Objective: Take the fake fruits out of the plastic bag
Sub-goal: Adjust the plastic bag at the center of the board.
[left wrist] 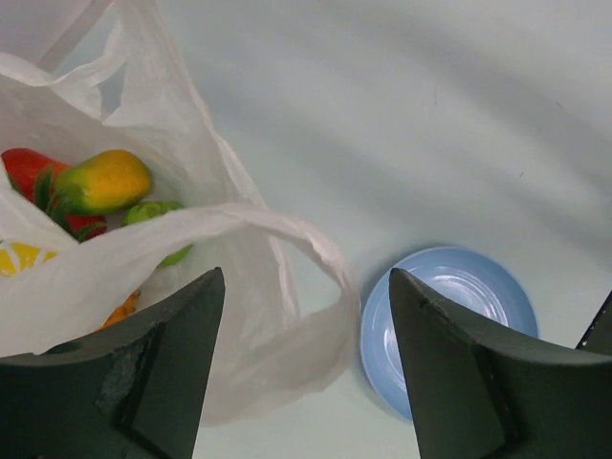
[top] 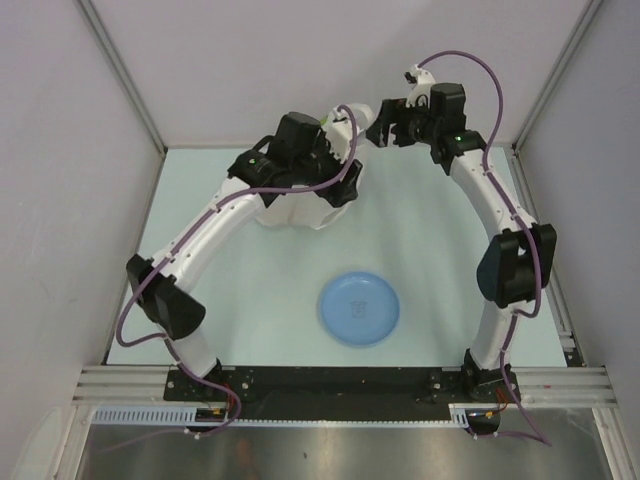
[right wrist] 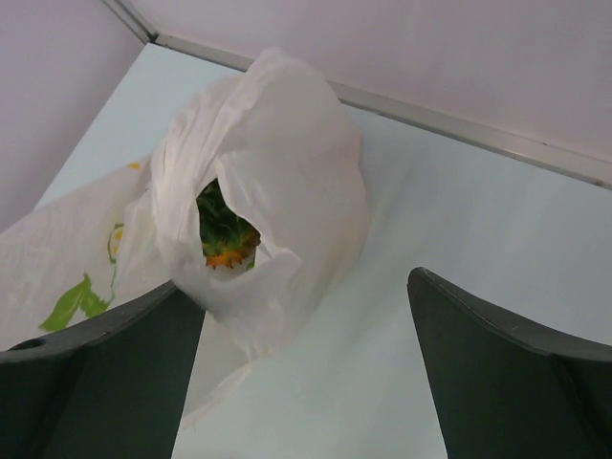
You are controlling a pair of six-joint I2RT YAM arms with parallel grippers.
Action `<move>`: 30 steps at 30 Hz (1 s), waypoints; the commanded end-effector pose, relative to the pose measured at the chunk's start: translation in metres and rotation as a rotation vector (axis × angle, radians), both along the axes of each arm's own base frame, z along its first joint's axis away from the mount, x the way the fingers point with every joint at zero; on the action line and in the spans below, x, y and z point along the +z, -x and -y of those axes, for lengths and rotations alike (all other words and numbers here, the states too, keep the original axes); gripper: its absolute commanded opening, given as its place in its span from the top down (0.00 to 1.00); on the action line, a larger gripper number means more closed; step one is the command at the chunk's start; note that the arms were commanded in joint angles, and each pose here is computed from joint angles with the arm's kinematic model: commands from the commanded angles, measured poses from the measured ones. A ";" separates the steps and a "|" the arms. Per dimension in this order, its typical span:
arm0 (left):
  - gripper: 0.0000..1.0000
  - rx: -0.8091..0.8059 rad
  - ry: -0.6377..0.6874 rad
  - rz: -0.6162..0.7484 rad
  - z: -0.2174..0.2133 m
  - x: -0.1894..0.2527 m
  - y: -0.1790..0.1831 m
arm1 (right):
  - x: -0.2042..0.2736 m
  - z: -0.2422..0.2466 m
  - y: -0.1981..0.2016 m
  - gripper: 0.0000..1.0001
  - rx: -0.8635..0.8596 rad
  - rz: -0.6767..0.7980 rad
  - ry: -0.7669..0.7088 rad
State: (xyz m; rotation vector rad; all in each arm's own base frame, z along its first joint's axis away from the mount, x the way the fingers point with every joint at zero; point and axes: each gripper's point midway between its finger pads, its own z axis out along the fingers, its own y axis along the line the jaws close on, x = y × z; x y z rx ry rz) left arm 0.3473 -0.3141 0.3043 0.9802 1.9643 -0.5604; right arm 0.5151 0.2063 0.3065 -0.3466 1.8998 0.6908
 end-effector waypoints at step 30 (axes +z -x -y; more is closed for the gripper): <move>1.00 -0.238 0.339 0.507 0.023 0.131 -0.107 | 0.104 0.164 0.001 1.00 -0.320 0.332 -0.005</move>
